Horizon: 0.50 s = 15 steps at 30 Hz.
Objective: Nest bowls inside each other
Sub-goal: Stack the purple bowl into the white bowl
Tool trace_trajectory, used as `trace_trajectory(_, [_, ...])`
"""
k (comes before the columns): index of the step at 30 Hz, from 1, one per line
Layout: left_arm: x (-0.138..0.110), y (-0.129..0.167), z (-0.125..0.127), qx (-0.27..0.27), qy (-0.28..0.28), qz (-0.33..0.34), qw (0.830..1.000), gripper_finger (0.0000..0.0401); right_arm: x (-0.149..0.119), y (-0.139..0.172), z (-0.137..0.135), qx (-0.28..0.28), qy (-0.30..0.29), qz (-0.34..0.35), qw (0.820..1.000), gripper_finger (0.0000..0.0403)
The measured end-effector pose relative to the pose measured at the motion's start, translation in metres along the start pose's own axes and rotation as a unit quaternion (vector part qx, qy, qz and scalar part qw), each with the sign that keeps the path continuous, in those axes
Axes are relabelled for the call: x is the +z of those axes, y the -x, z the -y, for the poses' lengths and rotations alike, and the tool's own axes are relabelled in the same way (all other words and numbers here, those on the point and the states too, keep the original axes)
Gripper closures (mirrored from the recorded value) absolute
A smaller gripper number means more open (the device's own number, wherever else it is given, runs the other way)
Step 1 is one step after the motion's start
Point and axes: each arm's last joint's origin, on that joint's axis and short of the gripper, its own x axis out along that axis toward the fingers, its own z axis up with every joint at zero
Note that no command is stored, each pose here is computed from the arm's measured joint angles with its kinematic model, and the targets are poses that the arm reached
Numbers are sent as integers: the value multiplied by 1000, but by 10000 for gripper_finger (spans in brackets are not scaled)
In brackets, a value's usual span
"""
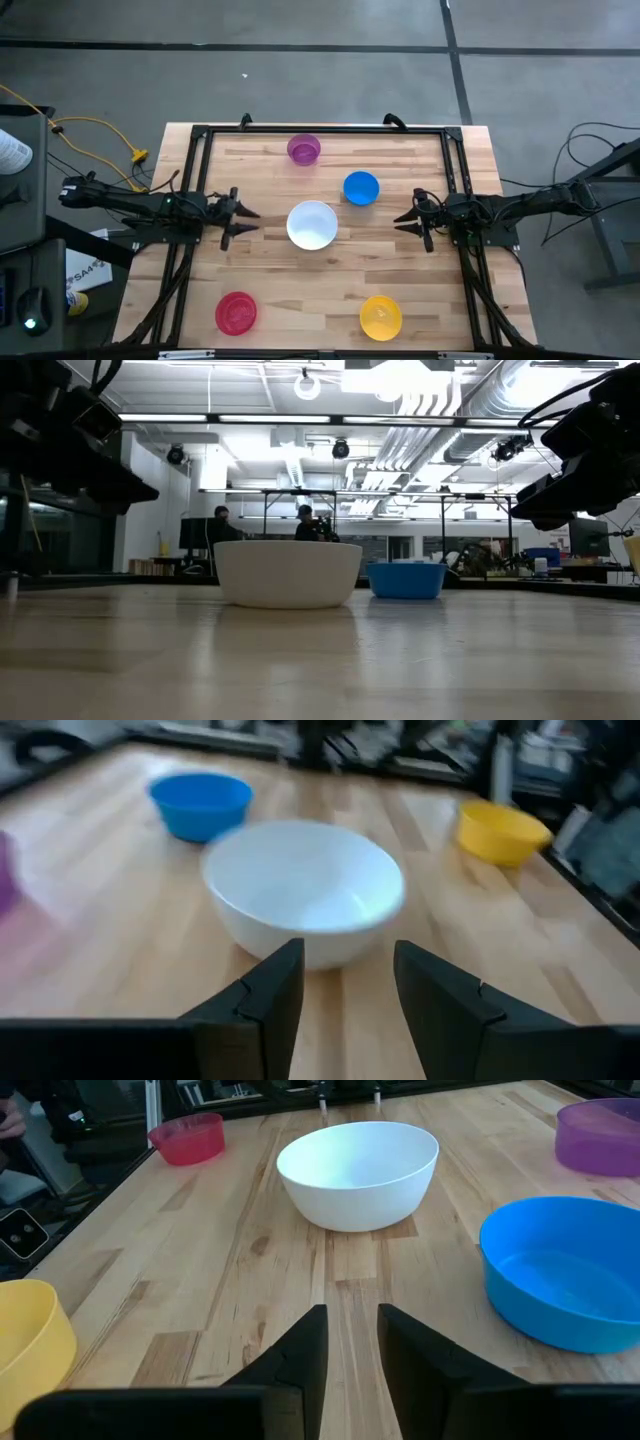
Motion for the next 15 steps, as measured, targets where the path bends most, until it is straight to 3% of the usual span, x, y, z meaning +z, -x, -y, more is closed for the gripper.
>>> trace_trajectory(4, [0, 0, -2, 35, 1, 5, 999, 244, 0, 0, 0, 0, 0, 0, 1000, 319])
trace_trajectory(15, [14, 1, 0, 29, 9, 63, 998, 244, 0, 0, 0, 0, 0, 0, 1000, 319])
